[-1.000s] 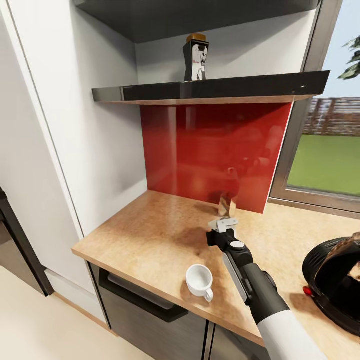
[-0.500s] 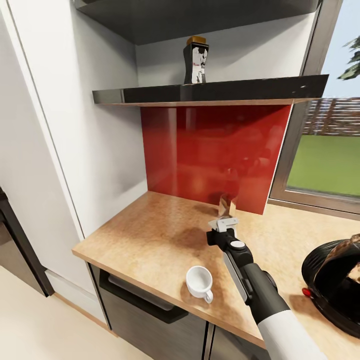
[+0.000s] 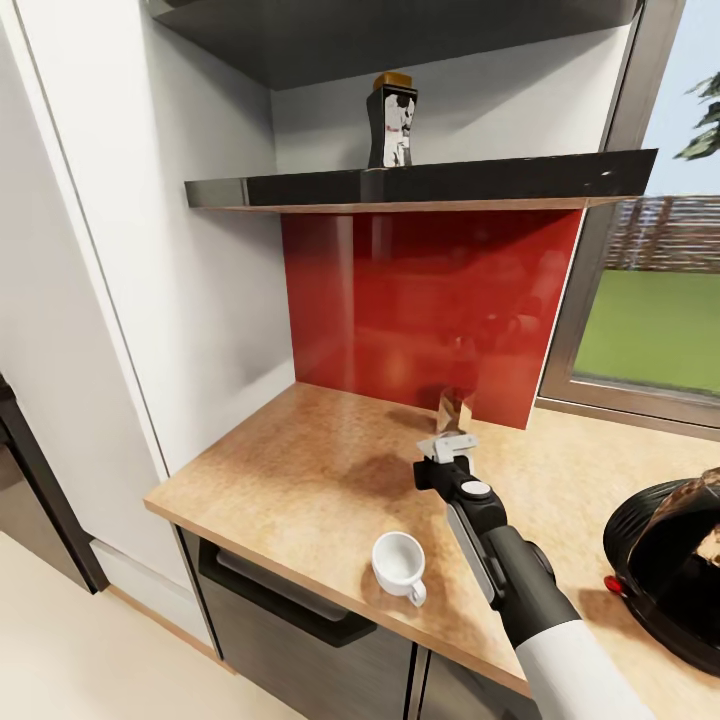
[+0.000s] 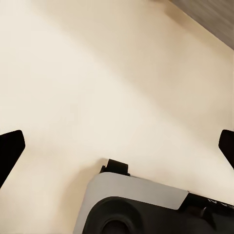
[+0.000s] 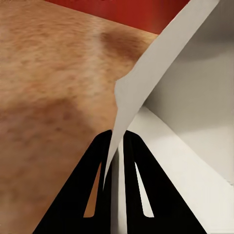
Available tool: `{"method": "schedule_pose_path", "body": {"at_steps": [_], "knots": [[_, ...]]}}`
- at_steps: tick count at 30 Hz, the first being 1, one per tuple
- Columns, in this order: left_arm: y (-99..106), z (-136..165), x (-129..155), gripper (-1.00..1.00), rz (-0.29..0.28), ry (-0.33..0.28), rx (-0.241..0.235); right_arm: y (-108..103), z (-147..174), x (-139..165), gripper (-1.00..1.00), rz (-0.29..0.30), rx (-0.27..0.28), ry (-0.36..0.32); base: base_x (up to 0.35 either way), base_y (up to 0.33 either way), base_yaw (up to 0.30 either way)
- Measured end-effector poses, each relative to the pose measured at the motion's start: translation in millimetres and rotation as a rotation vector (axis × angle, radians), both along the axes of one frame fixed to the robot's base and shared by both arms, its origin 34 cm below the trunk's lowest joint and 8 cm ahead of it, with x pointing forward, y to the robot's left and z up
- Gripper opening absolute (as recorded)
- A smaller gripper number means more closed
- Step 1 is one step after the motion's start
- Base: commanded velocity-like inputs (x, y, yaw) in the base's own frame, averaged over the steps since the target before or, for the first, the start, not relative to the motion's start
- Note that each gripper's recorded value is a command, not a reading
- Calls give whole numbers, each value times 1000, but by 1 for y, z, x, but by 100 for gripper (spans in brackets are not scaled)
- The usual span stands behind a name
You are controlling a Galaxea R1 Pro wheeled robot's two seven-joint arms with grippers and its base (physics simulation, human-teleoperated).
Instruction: Set up a coffee station on the kitchen countertop: keep the coffee maker on the countertop, move the bottle of coffee from the kitchen shelf to the counter next to the coffee maker, place a paper coffee filter on top of the coffee maker, put the saucer next to the coffee maker with the coffee cup on the saucer, and place the electric kettle next to the coffee maker.
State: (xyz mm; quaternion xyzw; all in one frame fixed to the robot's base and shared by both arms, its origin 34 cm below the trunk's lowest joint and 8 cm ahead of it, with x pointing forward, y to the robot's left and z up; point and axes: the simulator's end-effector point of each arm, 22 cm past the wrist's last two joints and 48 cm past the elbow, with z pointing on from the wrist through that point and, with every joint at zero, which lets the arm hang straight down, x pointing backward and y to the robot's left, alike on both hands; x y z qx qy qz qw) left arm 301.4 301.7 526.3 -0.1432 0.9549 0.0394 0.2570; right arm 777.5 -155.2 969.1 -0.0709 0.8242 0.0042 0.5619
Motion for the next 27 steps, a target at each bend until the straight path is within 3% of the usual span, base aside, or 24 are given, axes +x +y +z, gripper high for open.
{"method": "schedule_pose_path", "body": {"at_steps": [27], "knots": [[0,0,0,100,0,0,0,1,37,1,-100,2,16,-75,-10,-8,0]]}}
